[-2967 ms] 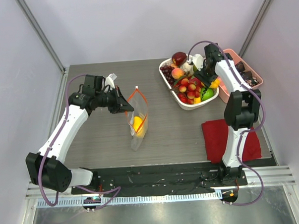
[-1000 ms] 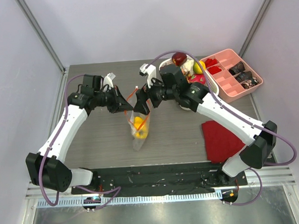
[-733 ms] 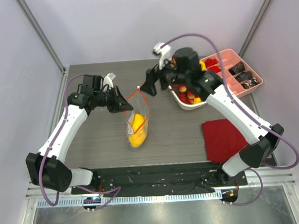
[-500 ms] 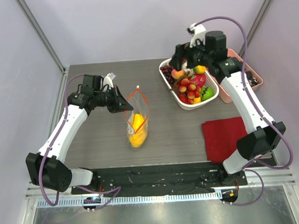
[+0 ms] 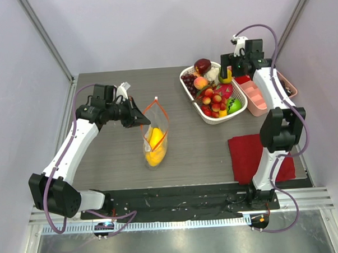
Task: Place the food in the zip-top bag and seal the zipper
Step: Pick up the fake fruit from the bin.
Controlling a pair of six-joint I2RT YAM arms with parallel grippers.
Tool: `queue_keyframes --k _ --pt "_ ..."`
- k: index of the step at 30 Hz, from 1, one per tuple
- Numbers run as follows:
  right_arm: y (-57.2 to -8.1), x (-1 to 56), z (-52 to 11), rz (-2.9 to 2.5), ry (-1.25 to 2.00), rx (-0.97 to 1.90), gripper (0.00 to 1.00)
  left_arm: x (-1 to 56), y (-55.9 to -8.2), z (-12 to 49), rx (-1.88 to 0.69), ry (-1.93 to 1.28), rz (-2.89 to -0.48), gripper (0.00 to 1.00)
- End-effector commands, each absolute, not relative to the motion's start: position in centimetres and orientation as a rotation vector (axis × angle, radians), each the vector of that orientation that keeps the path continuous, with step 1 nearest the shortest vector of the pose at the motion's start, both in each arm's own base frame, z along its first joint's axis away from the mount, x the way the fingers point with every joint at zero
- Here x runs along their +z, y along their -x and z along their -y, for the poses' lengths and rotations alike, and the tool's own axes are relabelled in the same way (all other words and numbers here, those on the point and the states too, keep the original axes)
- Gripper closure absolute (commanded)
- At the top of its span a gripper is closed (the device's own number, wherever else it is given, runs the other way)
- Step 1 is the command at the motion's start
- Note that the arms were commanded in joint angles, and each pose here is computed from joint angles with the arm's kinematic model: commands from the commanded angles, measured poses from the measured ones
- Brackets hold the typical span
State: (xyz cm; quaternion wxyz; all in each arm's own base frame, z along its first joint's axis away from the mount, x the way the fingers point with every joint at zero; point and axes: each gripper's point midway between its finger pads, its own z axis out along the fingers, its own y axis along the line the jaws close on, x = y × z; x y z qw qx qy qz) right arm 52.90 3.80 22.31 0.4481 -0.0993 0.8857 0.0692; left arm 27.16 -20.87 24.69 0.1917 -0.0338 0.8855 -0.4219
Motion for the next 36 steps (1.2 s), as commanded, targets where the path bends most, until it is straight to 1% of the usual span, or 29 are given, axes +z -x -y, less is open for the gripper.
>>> queue_keyframes --k 1,2,3,8,13,20,23,26,27,29,30,34,36 --pt "-56.0 24.2 -3.7 -2.092 0.314 0.096 0.00 26.5 -27.1 21.0 -1.202 0.040 -2.419 1.00" --pt "-56.5 24.6 -3.9 -2.077 0.318 0.097 0.00 26.5 -27.1 21.0 -1.202 0.039 -2.420 1.00" --pt "-57.0 23.2 -3.9 -2.099 0.324 0.102 0.00 26.4 -27.1 21.0 -1.201 0.040 -2.421 1.00" --pt "-58.4 20.7 -4.0 -2.126 0.344 0.103 0.00 26.2 -27.2 21.0 -1.194 0.040 -2.430 1.00" --pt "-59.1 18.4 -3.9 -2.145 0.373 0.091 0.00 25.8 -27.3 21.0 -1.189 0.040 -2.438 1.00" --pt "-59.8 16.8 -3.8 -2.155 0.391 0.081 0.02 25.7 -27.5 21.0 -1.187 0.041 -2.443 1.00" --pt "-59.8 16.9 -3.7 -2.152 0.395 0.076 0.09 25.6 -27.5 21.0 -1.183 0.044 -2.446 1.00" --pt "-59.3 18.6 -3.8 -2.125 0.414 0.064 0.22 25.8 -27.4 20.9 -1.176 0.040 -2.443 1.00" --pt "-59.0 18.8 -3.6 -2.125 0.412 0.059 0.32 25.9 -27.3 20.8 -1.174 0.037 -2.438 1.00" --pt "-58.4 20.8 -3.6 -2.090 0.422 0.046 0.40 25.8 -27.3 20.8 -1.171 0.037 -2.439 1.00" --pt "-58.1 21.3 -3.6 -2.083 0.425 0.040 0.45 26.0 -27.3 20.8 -1.173 0.034 -2.435 1.00" --pt "-56.9 25.3 -3.6 -2.021 0.436 0.033 0.51 26.1 -27.3 20.8 -1.174 0.033 -2.430 1.00" --pt "-55.6 28.3 -4.4 -1.975 0.450 0.082 0.54 26.3 -27.3 20.8 -1.172 0.031 -2.428 1.00"
